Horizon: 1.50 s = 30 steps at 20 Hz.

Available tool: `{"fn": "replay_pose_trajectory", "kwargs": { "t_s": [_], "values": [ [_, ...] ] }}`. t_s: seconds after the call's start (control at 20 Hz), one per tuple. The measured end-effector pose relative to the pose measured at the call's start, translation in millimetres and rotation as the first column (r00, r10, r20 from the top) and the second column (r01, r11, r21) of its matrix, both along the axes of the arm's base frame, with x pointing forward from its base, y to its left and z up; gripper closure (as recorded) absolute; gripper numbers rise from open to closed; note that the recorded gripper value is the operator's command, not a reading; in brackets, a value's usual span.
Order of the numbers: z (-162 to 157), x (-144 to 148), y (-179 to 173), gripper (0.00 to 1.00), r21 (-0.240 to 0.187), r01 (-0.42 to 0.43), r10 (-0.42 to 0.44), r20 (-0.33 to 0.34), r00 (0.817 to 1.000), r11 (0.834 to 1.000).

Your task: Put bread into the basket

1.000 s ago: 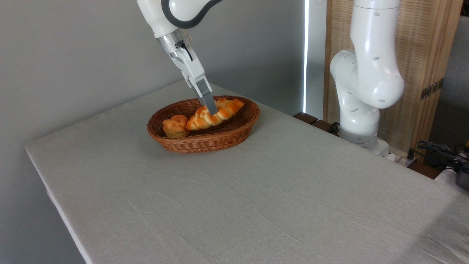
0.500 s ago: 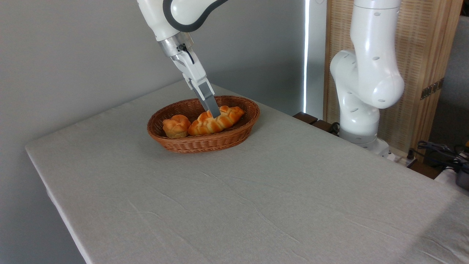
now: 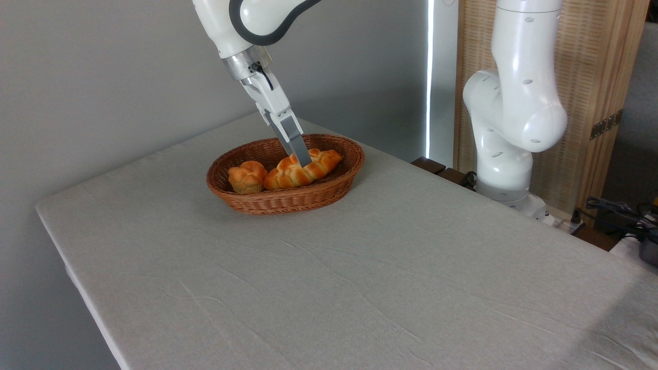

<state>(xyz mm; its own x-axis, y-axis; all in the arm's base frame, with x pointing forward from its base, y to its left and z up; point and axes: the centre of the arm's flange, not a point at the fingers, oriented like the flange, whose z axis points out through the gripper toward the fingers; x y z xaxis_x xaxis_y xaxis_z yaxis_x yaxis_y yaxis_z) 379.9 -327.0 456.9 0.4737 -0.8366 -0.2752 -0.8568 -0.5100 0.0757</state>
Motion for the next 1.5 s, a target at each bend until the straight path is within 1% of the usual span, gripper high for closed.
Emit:
{"fn": "replay_pose_trajectory", "kwargs": {
  "t_s": [0.15,0.35,0.5,0.6,0.7,0.75,0.8,0.9,1.0,1.1,1.15,1.3,1.5],
  "values": [
    [10.6,4.3,1.6,0.0,-0.018,-0.011,0.012,0.017,1.0,1.0],
    [48.7,23.6,13.9,0.0,-0.082,-0.063,0.069,0.07,0.995,0.995],
    [70.4,41.2,29.5,0.0,-0.117,-0.107,0.119,0.099,0.988,0.987],
    [89.9,60.9,50.9,0.0,-0.147,-0.126,0.145,0.128,0.981,0.981],
    [108.9,88.6,92.9,0.0,-0.18,-0.101,0.129,0.154,0.98,0.978],
    [116.2,102.6,120.1,0.0,-0.194,-0.089,0.122,0.164,0.979,0.977],
    [124.0,115.1,148.0,0.0,-0.206,-0.096,0.133,0.178,0.975,0.974],
    [141.9,133.6,198.4,0.0,-0.222,-0.138,0.186,0.212,0.959,0.965],
    [161.3,144.7,241.5,0.0,-0.236,-0.189,0.248,0.248,0.937,0.953],
    [173.9,150.0,265.6,0.0,-0.245,-0.215,0.28,0.269,0.921,0.945],
    [176.5,152.1,267.7,0.0,-0.245,-0.219,0.283,0.27,0.92,0.944],
    [172.9,160.6,255.9,0.0,-0.238,-0.206,0.265,0.249,0.931,0.949],
    [168.4,166.2,250.6,0.0,-0.231,-0.205,0.258,0.227,0.939,0.951]
  ]
}}
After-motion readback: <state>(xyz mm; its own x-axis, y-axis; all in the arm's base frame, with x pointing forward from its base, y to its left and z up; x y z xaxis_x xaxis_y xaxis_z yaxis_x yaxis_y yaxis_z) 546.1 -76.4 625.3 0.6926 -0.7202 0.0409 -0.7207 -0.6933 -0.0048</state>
